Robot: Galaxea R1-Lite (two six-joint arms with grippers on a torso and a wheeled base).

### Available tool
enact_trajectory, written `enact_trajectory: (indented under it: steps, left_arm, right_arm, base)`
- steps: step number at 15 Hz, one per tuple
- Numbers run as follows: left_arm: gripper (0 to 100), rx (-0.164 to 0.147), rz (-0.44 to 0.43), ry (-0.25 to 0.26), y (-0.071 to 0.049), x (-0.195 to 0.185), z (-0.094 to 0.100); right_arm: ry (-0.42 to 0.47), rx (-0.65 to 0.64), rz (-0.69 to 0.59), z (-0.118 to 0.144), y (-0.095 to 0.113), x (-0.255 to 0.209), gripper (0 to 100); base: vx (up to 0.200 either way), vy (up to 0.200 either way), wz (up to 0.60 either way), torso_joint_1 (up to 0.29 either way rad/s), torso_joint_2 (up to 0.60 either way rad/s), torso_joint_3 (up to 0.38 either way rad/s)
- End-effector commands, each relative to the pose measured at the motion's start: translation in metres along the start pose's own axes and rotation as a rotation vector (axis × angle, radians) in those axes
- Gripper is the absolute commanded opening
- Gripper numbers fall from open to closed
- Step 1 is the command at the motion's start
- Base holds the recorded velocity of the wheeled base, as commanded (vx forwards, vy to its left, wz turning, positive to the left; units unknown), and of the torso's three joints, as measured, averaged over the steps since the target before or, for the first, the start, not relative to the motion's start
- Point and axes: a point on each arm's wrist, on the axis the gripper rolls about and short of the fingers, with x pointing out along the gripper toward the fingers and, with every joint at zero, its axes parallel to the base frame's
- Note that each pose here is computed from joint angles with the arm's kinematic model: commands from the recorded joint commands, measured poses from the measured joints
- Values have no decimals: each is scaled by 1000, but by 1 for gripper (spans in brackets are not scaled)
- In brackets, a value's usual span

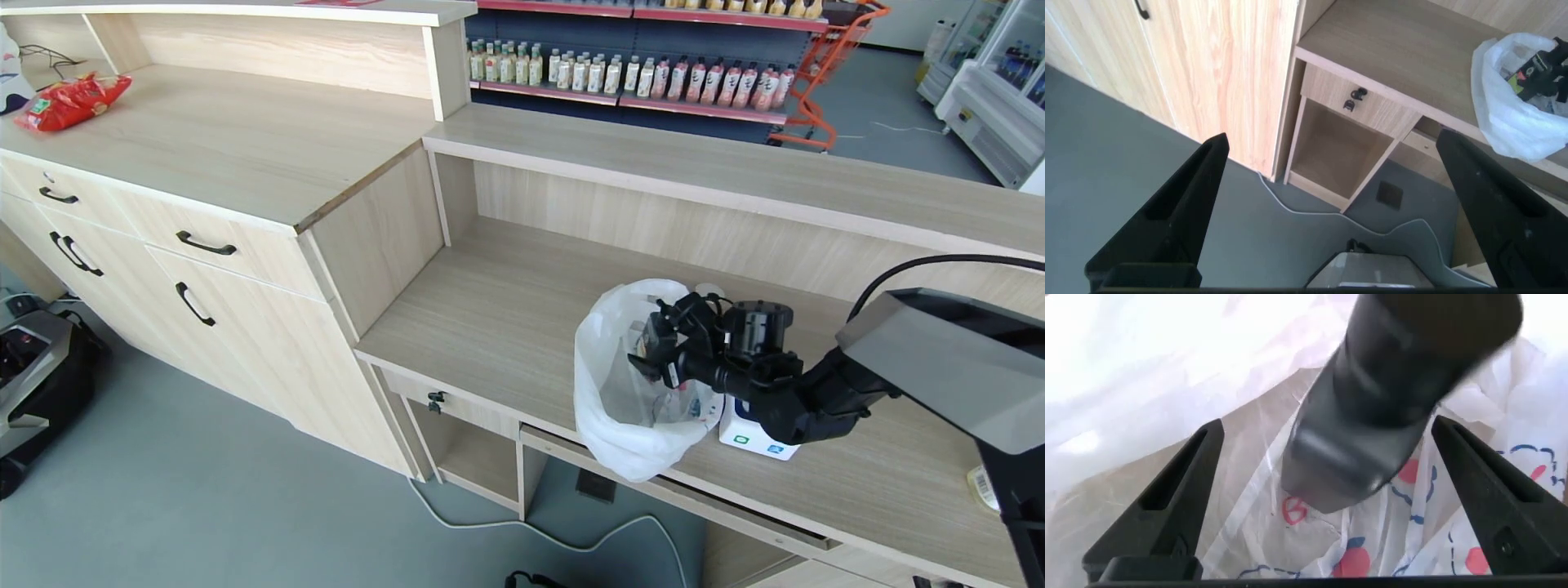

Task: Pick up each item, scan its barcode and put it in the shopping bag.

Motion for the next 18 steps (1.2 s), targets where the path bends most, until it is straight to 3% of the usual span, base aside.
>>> enact_trajectory:
  steps: [1, 6, 9, 11, 12, 15, 16, 18]
  left_arm:
    - [100, 0, 0, 0, 0, 0, 0]
    - [100, 0, 0, 0, 0, 0, 0]
    - [100, 0, 0, 0, 0, 0, 0]
    - [100, 0, 0, 0, 0, 0, 0]
    - [100, 0, 0, 1, 0, 0, 0]
    - [100, 0, 0, 1, 0, 0, 0]
    - [100, 0, 0, 0, 0, 0, 0]
    - [100, 0, 0, 0, 0, 0, 0]
  right_arm:
    - [-37, 19, -30, 46, -14, -40, 100]
    - [-37, 19, -95, 82, -24, -129, 100]
    - [-51, 2, -196, 95, -26, -207, 100]
    - [12, -44, -287, 84, -37, -244, 100]
    - [121, -49, -374, 75, -50, -273, 100]
    - [314, 42, -563, 56, -66, -312, 100]
    - [425, 87, -667, 44, -71, -319, 100]
    - [481, 185, -721, 23, -87, -316, 100]
  base:
    - [0, 0, 0, 0, 0, 0]
    - [0, 0, 0, 0, 0, 0]
    - [0, 0, 0, 0, 0, 0]
    - [0, 0, -600, 2, 0, 2]
    - [0, 0, -600, 2, 2, 2]
    - [0, 0, -600, 1, 5, 6]
    - [0, 0, -600, 2, -2, 2]
    - [0, 0, -300, 1, -1, 1]
